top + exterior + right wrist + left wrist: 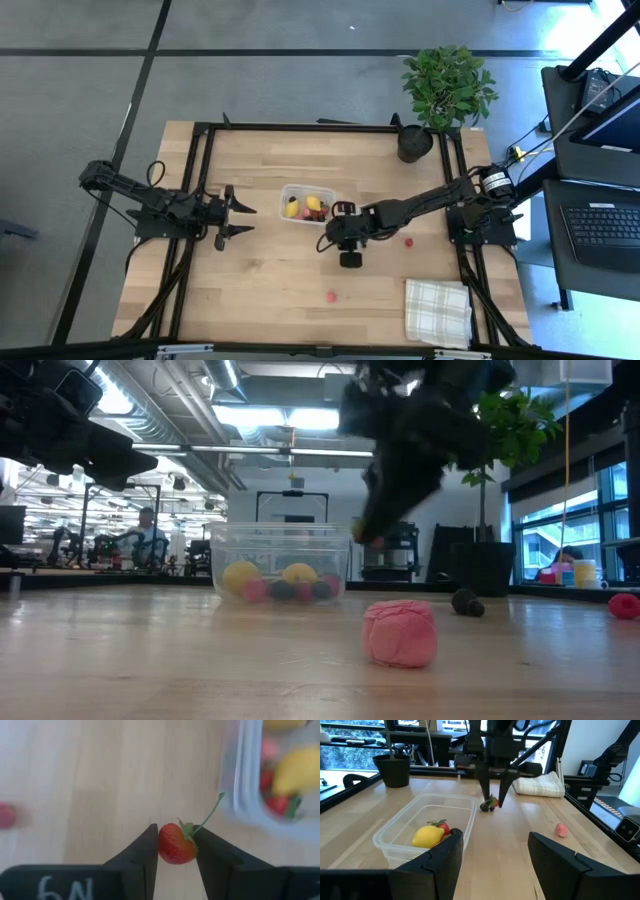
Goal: Pick and placing Produce into tupperware
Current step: Put the strawberry into the transparent bin
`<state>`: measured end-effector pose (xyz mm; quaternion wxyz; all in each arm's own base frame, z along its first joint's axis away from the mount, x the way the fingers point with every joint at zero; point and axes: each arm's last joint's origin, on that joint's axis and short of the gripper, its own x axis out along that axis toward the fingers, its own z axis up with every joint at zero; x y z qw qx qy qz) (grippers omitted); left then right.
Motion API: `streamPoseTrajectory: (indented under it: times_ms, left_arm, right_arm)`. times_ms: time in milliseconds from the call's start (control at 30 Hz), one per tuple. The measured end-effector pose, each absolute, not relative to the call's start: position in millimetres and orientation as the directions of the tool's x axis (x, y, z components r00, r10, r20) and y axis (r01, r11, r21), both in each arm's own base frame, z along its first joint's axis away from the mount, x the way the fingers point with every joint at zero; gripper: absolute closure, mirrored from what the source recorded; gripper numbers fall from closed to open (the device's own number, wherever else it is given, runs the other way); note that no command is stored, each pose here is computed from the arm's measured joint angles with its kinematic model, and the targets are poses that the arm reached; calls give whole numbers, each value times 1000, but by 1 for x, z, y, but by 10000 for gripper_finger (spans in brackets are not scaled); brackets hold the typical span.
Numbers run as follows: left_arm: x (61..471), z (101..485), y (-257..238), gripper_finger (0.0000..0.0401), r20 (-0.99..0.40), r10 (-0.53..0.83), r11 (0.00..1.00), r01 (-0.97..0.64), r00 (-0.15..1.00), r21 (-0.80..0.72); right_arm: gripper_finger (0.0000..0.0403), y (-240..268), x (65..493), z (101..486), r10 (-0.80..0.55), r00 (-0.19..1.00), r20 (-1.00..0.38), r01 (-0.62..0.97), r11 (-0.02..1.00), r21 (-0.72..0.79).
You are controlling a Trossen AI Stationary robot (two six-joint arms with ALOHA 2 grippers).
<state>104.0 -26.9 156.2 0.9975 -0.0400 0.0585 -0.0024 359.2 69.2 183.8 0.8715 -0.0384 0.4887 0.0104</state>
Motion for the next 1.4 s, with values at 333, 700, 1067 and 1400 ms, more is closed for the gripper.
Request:
streamPoseTrajectory:
  times_ms: [333,700,1067,1400]
  left_arm:
    - [104,156,-27,183,-117,-10,997,1,993,-80]
    - [104,156,-27,183,-117,-10,997,0,993,-80]
    - [104,156,-27,183,-117,-10,997,1,993,-80]
    - [104,156,-27,183,-117,-10,997,1,993,-80]
  right_arm:
    - [286,44,386,227,-51,638,-768,-92,986,-142]
    - [286,6,397,235,-113,690,-715,1,988,-156]
    - [286,-1,413,201,-125,660,-741,13,988,-155]
    - [286,-6,419,176,-131,615,-778,18,988,-152]
